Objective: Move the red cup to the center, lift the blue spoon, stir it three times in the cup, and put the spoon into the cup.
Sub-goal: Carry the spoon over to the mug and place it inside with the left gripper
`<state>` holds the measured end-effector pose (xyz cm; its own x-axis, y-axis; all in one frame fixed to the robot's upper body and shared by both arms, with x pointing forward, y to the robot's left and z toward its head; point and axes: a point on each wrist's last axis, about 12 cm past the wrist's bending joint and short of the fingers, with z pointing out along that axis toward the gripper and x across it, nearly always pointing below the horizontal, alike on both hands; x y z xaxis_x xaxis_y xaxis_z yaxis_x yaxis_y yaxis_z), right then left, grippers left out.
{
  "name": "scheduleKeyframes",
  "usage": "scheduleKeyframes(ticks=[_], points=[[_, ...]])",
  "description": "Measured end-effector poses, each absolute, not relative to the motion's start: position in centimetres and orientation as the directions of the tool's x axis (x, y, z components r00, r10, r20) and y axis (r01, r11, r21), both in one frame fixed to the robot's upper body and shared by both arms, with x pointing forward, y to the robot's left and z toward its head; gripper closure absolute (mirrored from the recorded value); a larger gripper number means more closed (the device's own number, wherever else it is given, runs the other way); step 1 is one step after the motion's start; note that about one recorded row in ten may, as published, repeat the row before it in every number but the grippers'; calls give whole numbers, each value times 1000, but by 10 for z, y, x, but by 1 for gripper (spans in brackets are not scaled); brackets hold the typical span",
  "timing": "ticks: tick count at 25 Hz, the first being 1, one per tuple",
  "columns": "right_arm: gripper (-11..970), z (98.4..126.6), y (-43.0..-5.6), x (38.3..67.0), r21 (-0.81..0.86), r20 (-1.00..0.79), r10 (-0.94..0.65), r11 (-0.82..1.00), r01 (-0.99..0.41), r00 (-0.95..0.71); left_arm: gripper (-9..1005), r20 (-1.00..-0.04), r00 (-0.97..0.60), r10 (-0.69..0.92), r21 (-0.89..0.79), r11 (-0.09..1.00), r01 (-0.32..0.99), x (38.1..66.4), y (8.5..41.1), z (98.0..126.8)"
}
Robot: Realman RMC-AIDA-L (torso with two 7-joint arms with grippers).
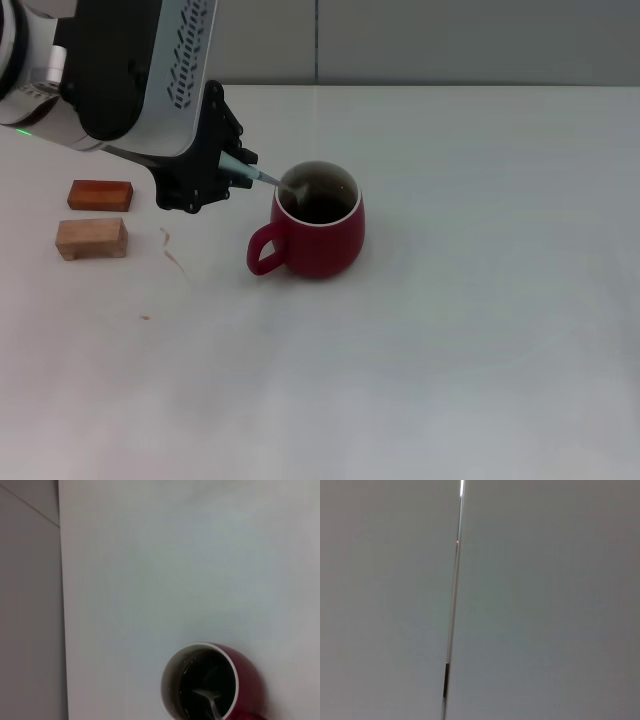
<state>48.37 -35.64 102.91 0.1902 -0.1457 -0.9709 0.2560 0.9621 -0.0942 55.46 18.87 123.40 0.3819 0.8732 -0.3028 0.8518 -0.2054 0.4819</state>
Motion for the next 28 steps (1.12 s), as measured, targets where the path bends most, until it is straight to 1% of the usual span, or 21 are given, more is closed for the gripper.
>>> scheduleKeyframes(ticks=[9, 14, 28], points=[[260, 1027, -354, 481, -101, -972, -146, 966, 237, 183, 831, -227, 412, 882, 485, -265, 834, 557, 176, 1231], [260, 1026, -354, 479, -104, -973, -147, 967, 232, 179, 831, -229, 429, 874, 488, -278, 827, 557, 169, 1231], [260, 1024, -353, 477, -100, -974, -144, 967, 235, 174, 831, -232, 451, 862, 473, -305, 827, 565, 151, 1215]])
